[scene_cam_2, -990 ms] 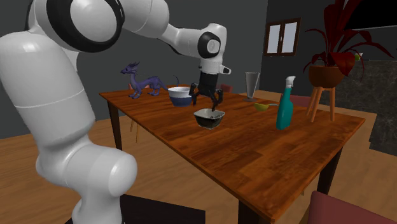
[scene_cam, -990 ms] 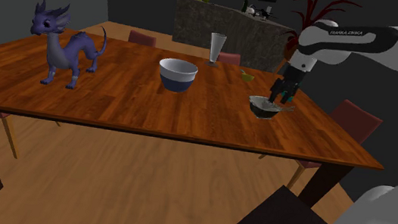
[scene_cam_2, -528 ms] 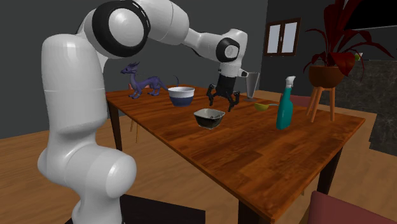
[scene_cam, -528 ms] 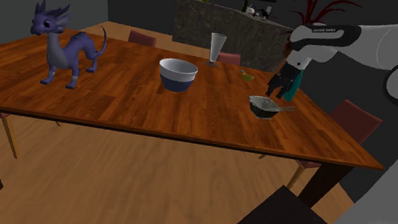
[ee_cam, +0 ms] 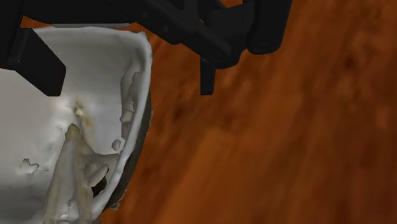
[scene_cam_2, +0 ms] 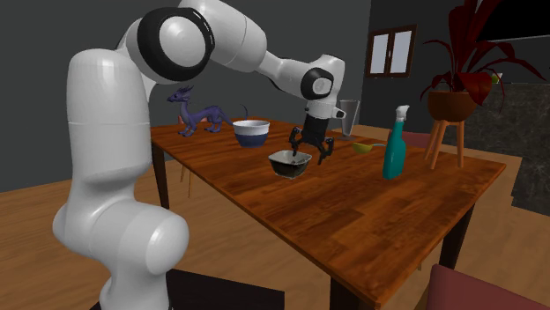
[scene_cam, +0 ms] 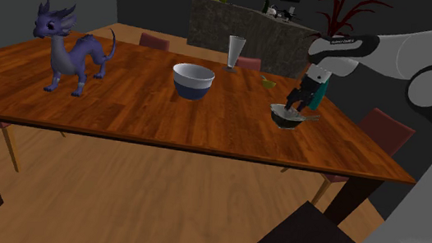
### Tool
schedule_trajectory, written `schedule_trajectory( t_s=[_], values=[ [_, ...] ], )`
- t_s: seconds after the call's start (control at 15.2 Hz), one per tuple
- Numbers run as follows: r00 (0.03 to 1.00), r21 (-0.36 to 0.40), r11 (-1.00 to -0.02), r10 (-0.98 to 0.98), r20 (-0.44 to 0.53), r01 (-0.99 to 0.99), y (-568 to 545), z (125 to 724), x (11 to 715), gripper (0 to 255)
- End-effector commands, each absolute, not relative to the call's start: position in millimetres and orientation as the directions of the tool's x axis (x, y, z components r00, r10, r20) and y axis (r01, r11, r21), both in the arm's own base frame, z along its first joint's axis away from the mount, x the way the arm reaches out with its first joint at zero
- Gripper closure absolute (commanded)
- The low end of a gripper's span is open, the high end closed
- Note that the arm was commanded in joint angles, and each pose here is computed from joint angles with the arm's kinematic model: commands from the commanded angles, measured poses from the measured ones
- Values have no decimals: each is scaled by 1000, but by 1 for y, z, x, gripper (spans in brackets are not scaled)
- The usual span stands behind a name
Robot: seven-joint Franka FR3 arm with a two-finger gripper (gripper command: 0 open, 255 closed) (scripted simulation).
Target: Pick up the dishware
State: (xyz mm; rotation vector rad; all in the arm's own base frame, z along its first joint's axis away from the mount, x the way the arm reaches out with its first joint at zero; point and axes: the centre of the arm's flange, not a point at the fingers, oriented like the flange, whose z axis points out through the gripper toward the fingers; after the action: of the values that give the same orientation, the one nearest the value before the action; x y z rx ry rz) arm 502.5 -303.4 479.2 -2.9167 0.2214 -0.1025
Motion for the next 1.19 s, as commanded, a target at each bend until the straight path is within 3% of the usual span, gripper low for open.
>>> schedule_trajectory(
  t_s=[0.0, 0.07, 0.66, 1.12],
  values=[
    [986, -217, -966, -156, 53, -141, -303, 476, 503, 0],
    [986, -217, -966, -156, 53, -141, -303, 476, 503, 255],
    [986, -217, -966, -156, 53, -141, -303, 476, 503, 255],
    [986, -217, -966, -156, 53, -141, -303, 513, 503, 255]
  ],
)
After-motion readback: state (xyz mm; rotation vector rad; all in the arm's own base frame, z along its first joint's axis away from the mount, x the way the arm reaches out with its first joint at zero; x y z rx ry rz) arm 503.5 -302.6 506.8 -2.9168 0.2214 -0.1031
